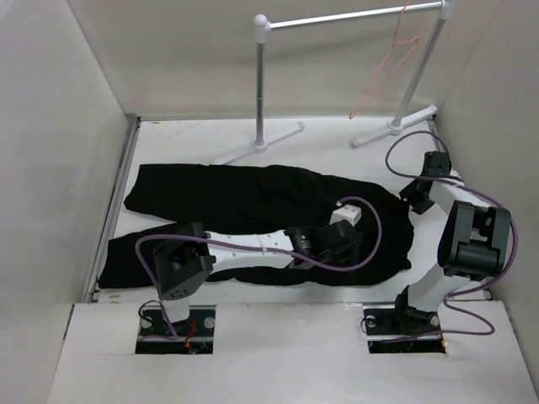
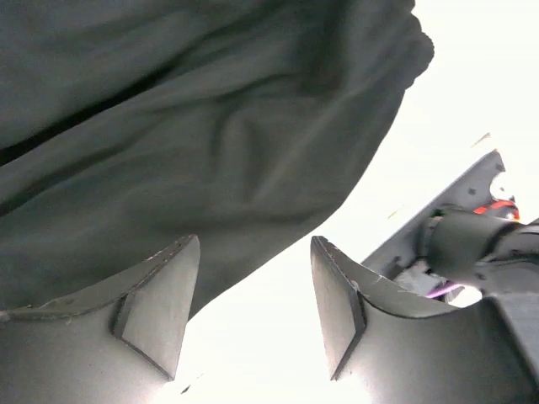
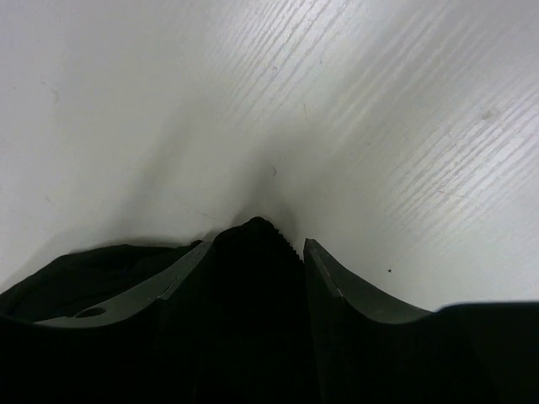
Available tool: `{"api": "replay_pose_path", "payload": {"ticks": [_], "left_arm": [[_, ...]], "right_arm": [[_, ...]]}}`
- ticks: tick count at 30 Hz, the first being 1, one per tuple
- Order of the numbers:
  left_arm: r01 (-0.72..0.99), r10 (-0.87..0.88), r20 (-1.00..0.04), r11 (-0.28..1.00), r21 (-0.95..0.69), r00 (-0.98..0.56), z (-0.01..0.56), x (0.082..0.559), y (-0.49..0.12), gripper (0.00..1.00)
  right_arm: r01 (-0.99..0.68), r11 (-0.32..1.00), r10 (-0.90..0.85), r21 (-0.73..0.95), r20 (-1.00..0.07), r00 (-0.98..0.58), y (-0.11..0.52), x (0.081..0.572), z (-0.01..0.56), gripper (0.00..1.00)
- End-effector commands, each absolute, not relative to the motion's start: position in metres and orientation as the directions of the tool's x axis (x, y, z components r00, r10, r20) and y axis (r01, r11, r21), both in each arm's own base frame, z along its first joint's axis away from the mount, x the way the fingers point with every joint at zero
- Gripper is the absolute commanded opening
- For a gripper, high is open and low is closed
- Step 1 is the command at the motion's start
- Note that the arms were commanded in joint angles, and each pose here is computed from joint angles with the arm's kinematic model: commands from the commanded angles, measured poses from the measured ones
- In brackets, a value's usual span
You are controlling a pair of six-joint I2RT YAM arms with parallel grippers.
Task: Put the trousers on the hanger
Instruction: Flatten out the trousers at the center of the board.
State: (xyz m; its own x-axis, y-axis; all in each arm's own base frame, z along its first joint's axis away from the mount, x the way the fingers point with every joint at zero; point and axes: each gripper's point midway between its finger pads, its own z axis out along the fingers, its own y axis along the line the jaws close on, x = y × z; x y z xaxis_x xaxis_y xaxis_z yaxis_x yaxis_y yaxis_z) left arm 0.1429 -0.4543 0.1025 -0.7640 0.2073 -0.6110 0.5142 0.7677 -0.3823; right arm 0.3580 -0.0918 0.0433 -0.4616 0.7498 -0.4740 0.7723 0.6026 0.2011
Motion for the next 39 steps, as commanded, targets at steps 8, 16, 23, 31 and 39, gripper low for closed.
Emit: {"api": "replay_pose_path", "payload": {"ticks": [8, 16, 23, 31, 39], "left_arm": [[0.615, 0.259, -0.646, 0.67, -0.416, -0.718, 0.116, 0.133, -0.505, 0.53], [0.591, 0.248, -0.64, 0.702, -0.399, -0.727, 0.101, 0.129, -0.488, 0.53], [0.609, 0.238, -0.654, 0.67, -0.424, -0.718, 0.116, 0.122, -0.507, 0.53], [0.597, 0.2, -0.666, 0.669, -0.442, -0.718, 0.102, 0.145, -0.553, 0.55], [0.511, 0.16, -0.639, 0.755, -0.412, -0.752, 0.058, 0.18, -0.551, 0.49]], "right_arm": [[0.755, 0.586, 0.757, 0.295, -0.532, -0.38, -0.099, 0.397, 0.066, 0.11], [0.676, 0.534, 0.76, 0.508, -0.638, -0.121, -0.108, 0.421, 0.154, 0.04], [0.694, 0.506, 0.767, 0.512, -0.635, -0.091, -0.115, 0.426, 0.153, 0.03], [0.71, 0.48, 0.797, 0.515, -0.594, -0.107, -0.128, 0.462, 0.137, 0.02], [0.724, 0.476, 0.783, 0.499, -0.616, -0.09, -0.143, 0.49, 0.142, 0.02]]}}
